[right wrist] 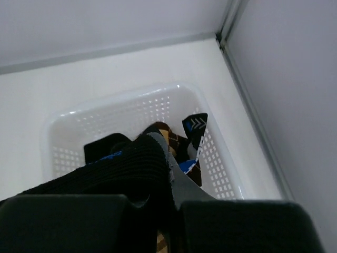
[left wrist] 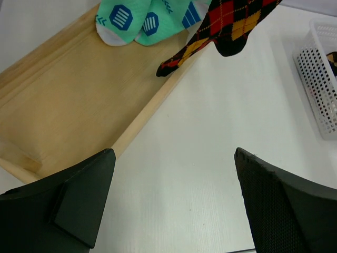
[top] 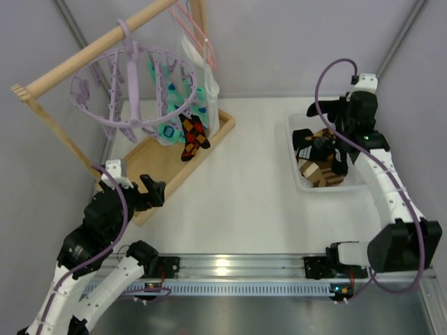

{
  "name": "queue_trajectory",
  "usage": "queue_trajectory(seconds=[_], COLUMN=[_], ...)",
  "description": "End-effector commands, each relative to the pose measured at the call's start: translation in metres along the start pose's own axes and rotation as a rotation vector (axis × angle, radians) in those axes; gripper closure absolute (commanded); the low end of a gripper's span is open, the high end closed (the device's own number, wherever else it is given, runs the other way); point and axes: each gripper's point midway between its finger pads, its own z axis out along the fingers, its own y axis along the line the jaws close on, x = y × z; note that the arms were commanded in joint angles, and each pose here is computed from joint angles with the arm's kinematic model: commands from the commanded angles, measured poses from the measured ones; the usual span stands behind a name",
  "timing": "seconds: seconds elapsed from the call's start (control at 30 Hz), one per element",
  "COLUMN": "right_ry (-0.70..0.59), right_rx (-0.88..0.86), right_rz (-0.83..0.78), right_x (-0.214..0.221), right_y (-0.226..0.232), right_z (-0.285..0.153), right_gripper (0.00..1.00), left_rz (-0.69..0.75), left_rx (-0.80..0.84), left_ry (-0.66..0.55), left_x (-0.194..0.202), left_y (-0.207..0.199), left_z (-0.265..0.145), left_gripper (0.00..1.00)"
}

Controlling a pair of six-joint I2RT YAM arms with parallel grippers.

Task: Remove the socks clipped to the hanger

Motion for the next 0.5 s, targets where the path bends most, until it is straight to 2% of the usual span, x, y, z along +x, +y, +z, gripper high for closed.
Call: queue_trajectory(seconds=[0.0, 0.03, 0.13, 0.17, 0.33, 0.47], right_ry=[0.075, 0.143, 0.237, 0.303, 0.445, 0.532], right_rx=[0.033, 0.049, 0.053, 0.057, 0.031, 0.011], right_rz=[0.129, 0.135, 0.133, 0.128, 0.171, 0.182], right_x=[0.034, 0.062, 0.098, 0.124, 0.188, 0.212], right_y=[-0.022, -0.022, -0.023, -0.020, -0.006, -0.001], right_z=[0.053, 0.074, 0.100, 0.111, 0.120, 0.122], right_gripper=[1.00, 1.00, 1.00, 1.00, 0.96, 0.92], left_rz=[-0.046, -0.046, -0.053, -0.055, -0.066, -0.075], left_rx=[0.086, 0.083, 0.106, 0.104, 0.089, 0.092], left_ry=[-0.062, -0.057, -0.066, -0.069, -0.087, -0.100], left_x=[-0.014, -0.012, -0.013, -0.013, -0.014, -0.016], left_y=[-0.016, -0.016, -0.018, -0.018, -0.013, -0.012], left_z=[-0.003, -0.002, -0.004, -0.004, -0.006, -0.009], left_gripper=[0.02, 0.02, 0.02, 0.02, 0.02, 0.02])
